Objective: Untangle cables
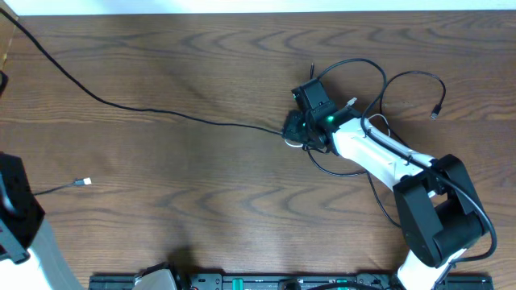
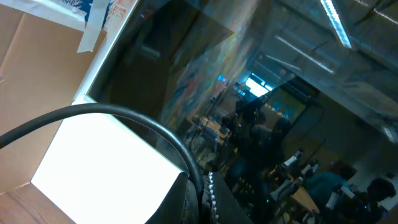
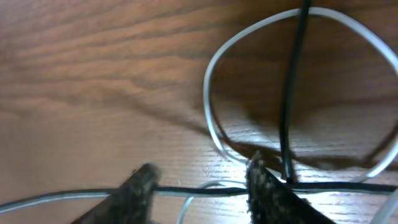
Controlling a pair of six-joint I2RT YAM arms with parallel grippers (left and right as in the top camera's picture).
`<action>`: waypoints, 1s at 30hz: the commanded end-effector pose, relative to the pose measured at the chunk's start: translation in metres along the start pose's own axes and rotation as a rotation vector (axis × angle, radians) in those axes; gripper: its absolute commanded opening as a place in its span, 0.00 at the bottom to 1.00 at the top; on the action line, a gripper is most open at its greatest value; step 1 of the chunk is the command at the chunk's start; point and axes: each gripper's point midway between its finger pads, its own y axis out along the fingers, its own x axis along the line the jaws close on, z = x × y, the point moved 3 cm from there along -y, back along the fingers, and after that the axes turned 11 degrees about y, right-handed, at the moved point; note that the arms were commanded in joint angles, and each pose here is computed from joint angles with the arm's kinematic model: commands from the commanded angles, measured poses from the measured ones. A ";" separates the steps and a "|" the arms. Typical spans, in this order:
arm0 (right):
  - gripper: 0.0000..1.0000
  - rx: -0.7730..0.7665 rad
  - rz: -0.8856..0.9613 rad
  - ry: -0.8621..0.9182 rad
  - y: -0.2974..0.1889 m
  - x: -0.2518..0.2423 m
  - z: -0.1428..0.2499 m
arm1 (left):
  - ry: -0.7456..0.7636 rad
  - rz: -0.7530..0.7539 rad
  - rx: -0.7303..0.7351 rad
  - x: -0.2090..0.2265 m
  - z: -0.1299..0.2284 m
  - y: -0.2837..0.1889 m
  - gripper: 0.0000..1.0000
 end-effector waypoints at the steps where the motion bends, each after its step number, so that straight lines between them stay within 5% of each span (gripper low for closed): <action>1: 0.40 -0.028 0.026 0.021 0.002 -0.005 -0.004 | -0.003 0.012 -0.012 -0.003 -0.005 -0.003 0.07; 8: 0.25 0.002 0.082 0.012 0.001 -0.018 0.000 | -0.004 0.009 -0.005 -0.002 -0.003 -0.002 0.08; 20: 0.61 0.252 -0.139 -0.217 -0.030 0.002 0.024 | -0.004 -0.001 0.018 0.001 0.003 0.002 0.08; 30: 0.55 0.262 -0.090 -0.343 -0.027 -0.006 0.034 | -0.005 -0.003 0.023 0.001 0.004 0.003 0.08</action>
